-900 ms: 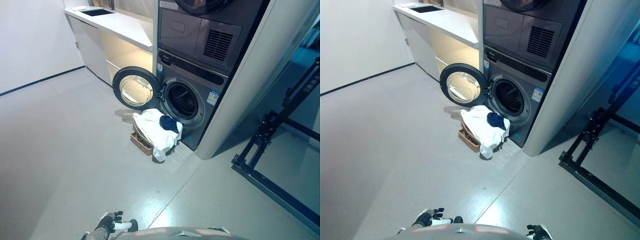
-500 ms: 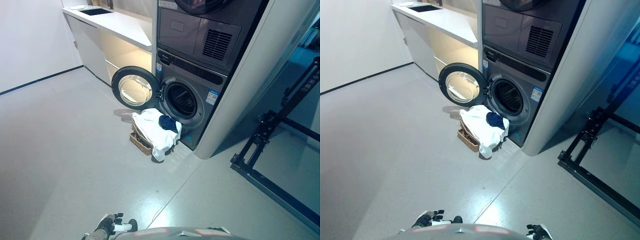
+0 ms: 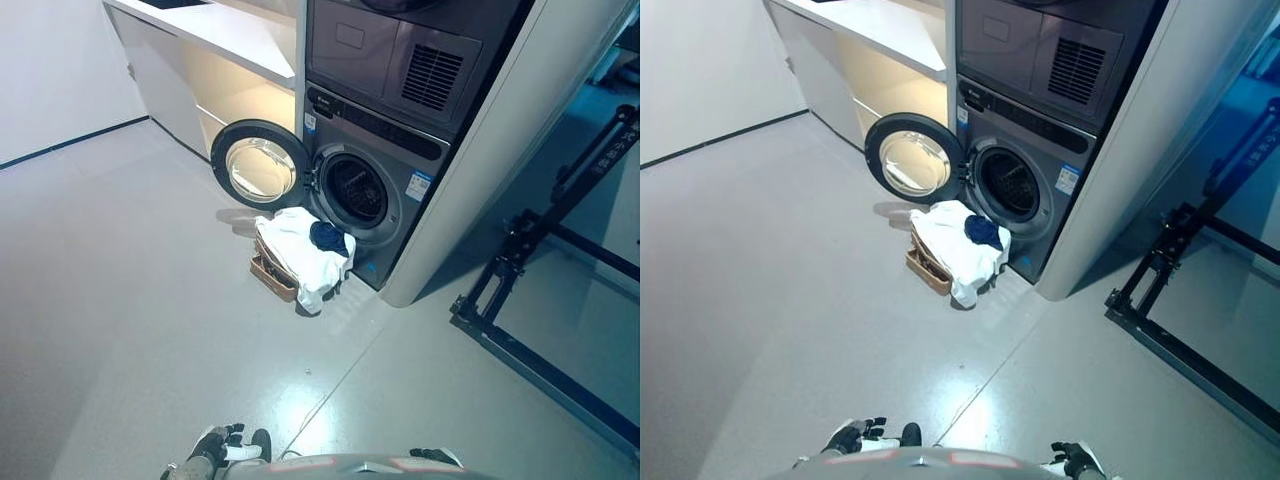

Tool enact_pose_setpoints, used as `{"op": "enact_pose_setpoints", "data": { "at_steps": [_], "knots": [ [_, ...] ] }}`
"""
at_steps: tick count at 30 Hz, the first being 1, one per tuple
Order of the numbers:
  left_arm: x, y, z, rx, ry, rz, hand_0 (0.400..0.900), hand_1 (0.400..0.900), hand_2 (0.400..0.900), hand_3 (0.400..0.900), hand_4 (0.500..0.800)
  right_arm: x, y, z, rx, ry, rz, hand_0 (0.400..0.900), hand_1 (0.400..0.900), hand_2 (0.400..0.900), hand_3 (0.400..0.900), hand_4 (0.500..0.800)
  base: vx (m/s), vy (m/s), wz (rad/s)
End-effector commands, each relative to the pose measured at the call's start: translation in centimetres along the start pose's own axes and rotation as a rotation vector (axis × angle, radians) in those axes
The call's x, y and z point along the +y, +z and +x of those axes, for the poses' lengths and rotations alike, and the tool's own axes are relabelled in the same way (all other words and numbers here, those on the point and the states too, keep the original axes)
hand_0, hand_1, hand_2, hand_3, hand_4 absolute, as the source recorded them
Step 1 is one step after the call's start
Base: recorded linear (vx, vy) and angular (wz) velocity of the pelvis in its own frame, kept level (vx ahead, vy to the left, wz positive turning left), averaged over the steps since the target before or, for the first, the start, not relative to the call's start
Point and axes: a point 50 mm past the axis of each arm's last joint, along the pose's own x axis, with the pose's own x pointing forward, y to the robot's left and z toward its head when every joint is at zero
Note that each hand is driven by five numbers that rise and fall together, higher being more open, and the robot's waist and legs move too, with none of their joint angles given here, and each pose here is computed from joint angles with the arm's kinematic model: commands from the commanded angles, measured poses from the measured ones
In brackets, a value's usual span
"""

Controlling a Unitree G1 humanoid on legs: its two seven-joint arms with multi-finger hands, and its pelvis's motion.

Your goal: Put the clothes in the basket into the washing machine.

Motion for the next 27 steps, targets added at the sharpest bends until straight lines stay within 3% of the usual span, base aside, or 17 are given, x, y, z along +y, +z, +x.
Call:
{"op": "enact_pose_setpoints", "data": {
  "at_steps": [1,6,11,17,27],
  "knots": [
    [0.9,2.5,0.6,-0.058,0.048,-0.043,0.900,0.900,0.900,0.900,0.800,-2.1,-0.1,0.1,0.018,-0.048,-0.019,0.900,0.900,0.900,0.900,0.800,0.009,0.074,-0.08],
    [1.6,2.7,0.7,-0.057,0.074,-0.063,0.900,0.900,0.900,0.900,0.800,-3.0,0.0,0.1,0.030,-0.079,0.003,0.900,0.900,0.900,0.900,0.800,0.023,0.134,0.10],
    [2.0,3.6,0.8,-0.078,0.074,-0.015,0.900,0.900,0.900,0.900,0.800,-4.1,-1.0,-0.1,0.055,-0.115,0.007,0.900,0.900,0.900,0.900,0.800,0.176,0.032,0.57],
    [2.2,4.5,0.9,-0.106,0.079,0.000,0.900,0.900,0.900,0.900,0.800,-5.0,-1.7,-0.3,0.068,-0.141,0.013,0.900,0.900,0.900,0.900,0.800,0.347,-0.133,0.47],
    [1.1,3.7,0.9,-0.085,0.058,-0.027,0.900,0.900,0.900,0.900,0.800,-4.9,-1.4,-0.3,0.051,-0.113,-0.024,0.900,0.900,0.900,0.900,0.800,0.379,-0.216,0.15]
  ]
}}
